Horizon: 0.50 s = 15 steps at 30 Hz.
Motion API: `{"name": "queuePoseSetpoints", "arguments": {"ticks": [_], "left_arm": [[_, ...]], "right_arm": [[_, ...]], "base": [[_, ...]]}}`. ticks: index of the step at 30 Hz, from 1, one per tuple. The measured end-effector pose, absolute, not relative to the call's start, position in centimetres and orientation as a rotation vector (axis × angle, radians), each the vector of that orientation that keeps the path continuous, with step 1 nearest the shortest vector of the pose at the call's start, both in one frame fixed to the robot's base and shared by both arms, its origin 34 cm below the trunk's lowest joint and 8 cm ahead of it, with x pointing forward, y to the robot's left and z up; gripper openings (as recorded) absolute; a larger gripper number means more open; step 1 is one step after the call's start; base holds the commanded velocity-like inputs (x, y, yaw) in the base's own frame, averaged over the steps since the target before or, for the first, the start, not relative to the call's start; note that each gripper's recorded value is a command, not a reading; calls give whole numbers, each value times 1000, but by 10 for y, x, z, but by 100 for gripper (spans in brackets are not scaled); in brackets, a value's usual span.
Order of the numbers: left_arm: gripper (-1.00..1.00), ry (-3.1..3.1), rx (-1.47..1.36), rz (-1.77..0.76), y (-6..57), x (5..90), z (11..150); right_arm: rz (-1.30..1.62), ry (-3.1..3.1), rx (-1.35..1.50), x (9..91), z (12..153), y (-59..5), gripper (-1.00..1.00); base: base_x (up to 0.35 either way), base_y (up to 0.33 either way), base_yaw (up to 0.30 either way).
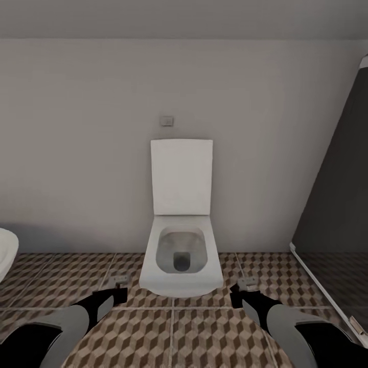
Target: Take the four mousetraps from the cabinet in the bathroom and place them on the bathroom floor. Make sure all four end up on the same floor surface, and ensure that at least two of them are either under or directly next to the same bathroom sink.
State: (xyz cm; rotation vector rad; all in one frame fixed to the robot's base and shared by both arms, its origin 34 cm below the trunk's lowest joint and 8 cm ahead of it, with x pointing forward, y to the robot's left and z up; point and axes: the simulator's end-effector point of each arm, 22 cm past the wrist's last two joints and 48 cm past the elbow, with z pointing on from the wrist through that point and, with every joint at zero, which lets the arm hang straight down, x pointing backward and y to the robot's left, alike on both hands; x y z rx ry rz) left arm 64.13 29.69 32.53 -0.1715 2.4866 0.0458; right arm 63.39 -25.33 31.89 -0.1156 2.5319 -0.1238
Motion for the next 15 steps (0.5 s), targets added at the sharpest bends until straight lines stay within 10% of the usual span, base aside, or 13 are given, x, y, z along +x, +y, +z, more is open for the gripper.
{"name": "queuePoseSetpoints", "arguments": {"ticks": [15], "left_arm": [[-100, 2544, -172, 52, 297, 630, 290]], "right_arm": [[-120, 2576, -122, 624, 285, -253, -100]], "base": [[0, 0, 0]]}}
